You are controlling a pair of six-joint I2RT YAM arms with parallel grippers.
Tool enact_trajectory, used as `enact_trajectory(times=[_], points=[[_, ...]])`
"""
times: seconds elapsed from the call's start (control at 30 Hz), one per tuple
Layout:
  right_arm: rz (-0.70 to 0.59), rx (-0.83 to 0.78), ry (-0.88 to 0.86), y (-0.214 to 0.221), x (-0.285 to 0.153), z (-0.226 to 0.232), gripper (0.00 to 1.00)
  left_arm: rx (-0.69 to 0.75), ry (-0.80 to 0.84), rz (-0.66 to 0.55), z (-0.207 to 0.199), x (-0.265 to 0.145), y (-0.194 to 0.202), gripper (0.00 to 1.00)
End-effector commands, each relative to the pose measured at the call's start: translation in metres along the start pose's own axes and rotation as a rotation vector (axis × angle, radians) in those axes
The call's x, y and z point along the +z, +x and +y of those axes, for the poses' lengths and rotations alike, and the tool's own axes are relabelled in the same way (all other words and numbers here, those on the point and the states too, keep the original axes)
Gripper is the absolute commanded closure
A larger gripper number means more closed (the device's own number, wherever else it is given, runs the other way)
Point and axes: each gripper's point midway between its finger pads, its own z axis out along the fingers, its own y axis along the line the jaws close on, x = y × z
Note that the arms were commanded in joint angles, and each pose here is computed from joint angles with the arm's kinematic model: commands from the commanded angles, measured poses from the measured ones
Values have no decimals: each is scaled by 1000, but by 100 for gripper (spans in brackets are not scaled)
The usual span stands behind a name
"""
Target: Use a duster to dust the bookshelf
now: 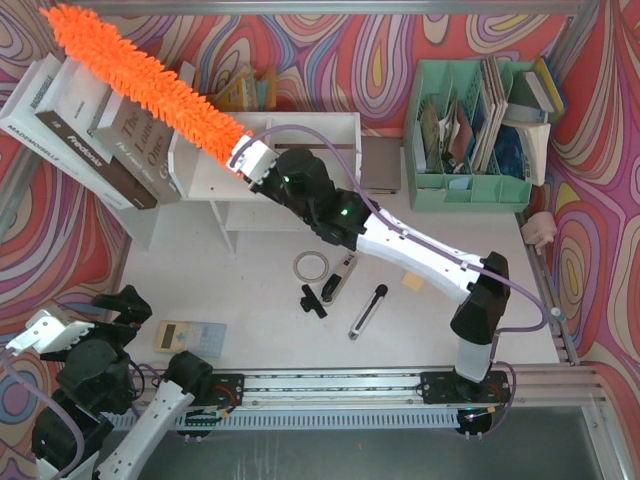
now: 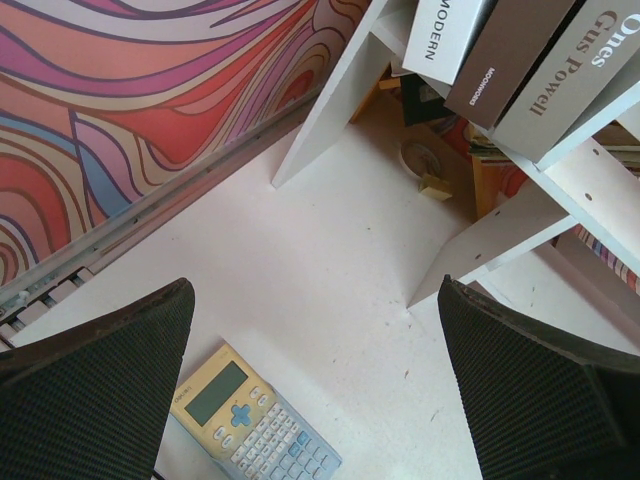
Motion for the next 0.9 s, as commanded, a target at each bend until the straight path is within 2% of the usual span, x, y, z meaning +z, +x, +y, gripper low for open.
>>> enact_trajectory(times=[0.0,0.13,0.43,0.57,0.87], points=[[-49,102,86,-24,-4,-38,100,8,8,-4,-1,1,1,2],[-129,133,48,-45,-16,-39,100,8,6,-5,-1,1,1,2],[-137,148,52,-52,-21,-44,100,7,5,-3,-1,1,1,2],[-194,162,50,-69,-45,-56,100,11,5,-3,-2,1,1,2],[-242,145,15,-86,-80,-47,100,14,2,-2,-2,1,1,2]])
